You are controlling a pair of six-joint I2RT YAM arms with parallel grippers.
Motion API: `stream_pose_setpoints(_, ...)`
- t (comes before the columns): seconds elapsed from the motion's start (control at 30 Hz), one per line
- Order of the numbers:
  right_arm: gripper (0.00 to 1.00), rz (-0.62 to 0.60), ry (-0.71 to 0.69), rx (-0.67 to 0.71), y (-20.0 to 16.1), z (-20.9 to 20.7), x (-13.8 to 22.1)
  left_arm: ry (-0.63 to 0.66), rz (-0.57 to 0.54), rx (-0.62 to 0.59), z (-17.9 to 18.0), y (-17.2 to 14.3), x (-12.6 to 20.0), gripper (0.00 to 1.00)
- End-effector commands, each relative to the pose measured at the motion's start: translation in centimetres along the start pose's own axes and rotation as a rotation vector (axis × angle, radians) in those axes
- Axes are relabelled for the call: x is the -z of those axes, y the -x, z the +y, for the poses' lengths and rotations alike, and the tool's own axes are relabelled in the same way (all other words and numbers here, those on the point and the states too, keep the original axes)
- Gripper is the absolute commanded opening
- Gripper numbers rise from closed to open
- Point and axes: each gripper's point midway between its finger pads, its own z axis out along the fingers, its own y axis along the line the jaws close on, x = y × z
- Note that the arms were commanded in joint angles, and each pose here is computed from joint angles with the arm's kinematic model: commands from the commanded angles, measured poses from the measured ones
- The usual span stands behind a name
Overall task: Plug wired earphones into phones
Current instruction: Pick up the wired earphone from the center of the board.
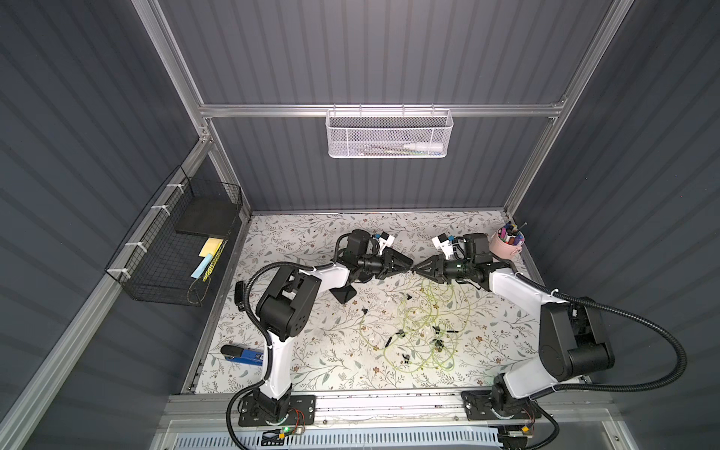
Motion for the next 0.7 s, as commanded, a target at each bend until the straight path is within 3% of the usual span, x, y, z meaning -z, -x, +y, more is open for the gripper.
stream_pose_setpoints(0.0,0.38,0.008,0.028,0.007,0.1,-0.5,-0.2,-0.048,0.01,-0.013,-0.8,0.5,-0.2,0.0)
stream_pose_setpoints(0.17,0.39,0.004,0.033,-0.009,0.4,-1.0,-0.6,-0.049,0.002,-0.015,-0.9,0.7,-0.2,0.0)
stream_pose_setpoints(0.33,0.17,-0.013,0.094,-0.027,0.9,-0.5,-0.9,-0.062,-0.003,-0.015,-1.0,0.6,-0.2,0.0)
stream_pose_setpoints(0.67,0.18,-0.018,0.122,-0.047,1.2,-0.3,-1.1,-0.063,-0.008,-0.015,-0.9,0.7,-0.3,0.0)
